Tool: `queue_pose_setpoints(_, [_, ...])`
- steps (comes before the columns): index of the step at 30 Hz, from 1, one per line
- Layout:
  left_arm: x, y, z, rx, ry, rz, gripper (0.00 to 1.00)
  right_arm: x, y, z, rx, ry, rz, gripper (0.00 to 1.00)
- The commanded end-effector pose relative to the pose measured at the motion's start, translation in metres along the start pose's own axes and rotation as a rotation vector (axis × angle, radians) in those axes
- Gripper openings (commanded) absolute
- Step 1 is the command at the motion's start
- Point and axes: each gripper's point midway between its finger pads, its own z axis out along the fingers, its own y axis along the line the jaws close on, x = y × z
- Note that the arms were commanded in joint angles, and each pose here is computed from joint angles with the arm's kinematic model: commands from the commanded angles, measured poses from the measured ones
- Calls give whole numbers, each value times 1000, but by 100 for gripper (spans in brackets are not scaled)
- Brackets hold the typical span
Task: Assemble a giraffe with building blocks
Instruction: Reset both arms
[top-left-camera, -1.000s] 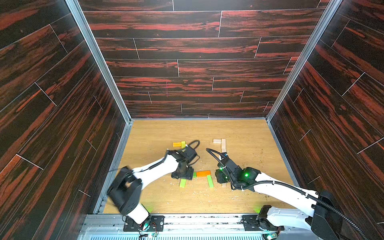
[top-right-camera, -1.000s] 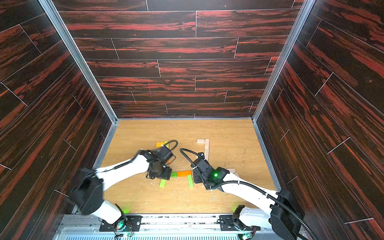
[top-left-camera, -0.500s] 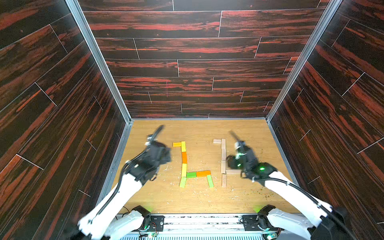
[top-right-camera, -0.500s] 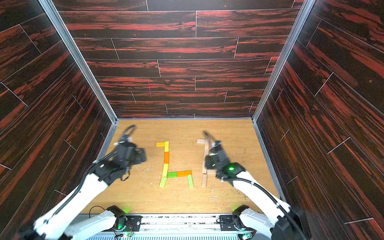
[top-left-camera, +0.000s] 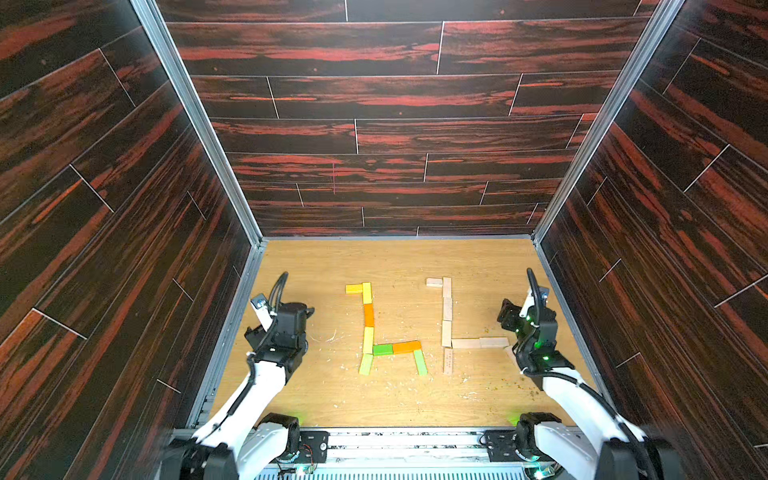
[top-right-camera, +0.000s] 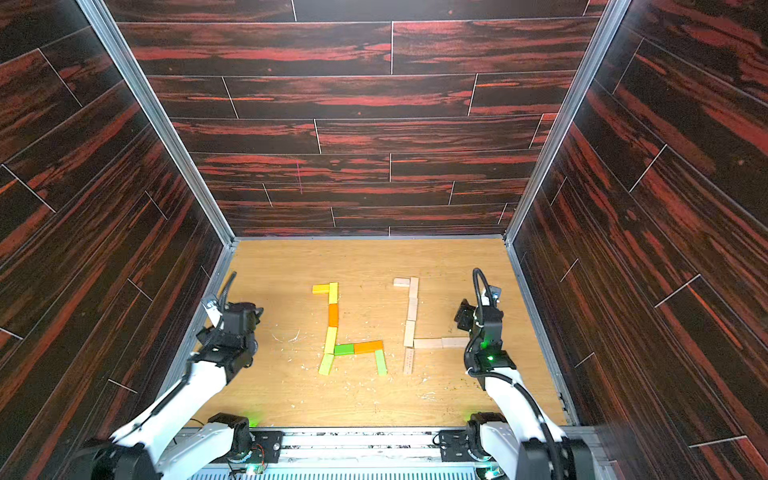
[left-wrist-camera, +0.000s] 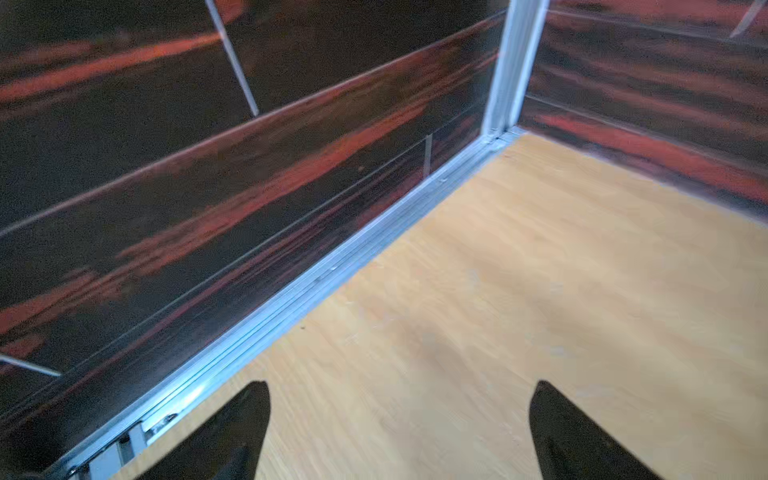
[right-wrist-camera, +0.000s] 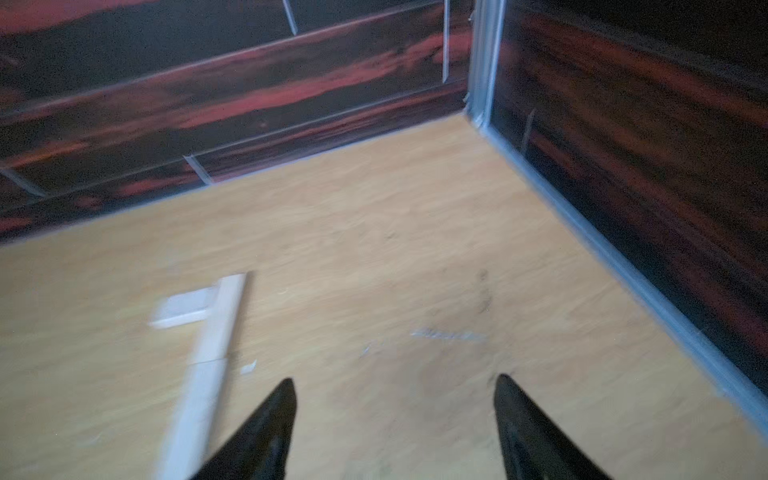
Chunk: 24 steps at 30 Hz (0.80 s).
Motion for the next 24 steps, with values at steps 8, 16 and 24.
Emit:
queue_pose_setpoints(8, [-3, 8, 25, -67, -113, -59, 100, -21, -21, 10, 107, -350, -59, 96])
queue_pose_setpoints(16, [-11, -11, 42, 28, -160, -71, 100, -12, -13, 28, 75, -299, -89, 97])
queue_pose_setpoints(24, [0, -54, 58, 211, -121, -4, 100, -5, -15, 56, 30, -161, -49, 97])
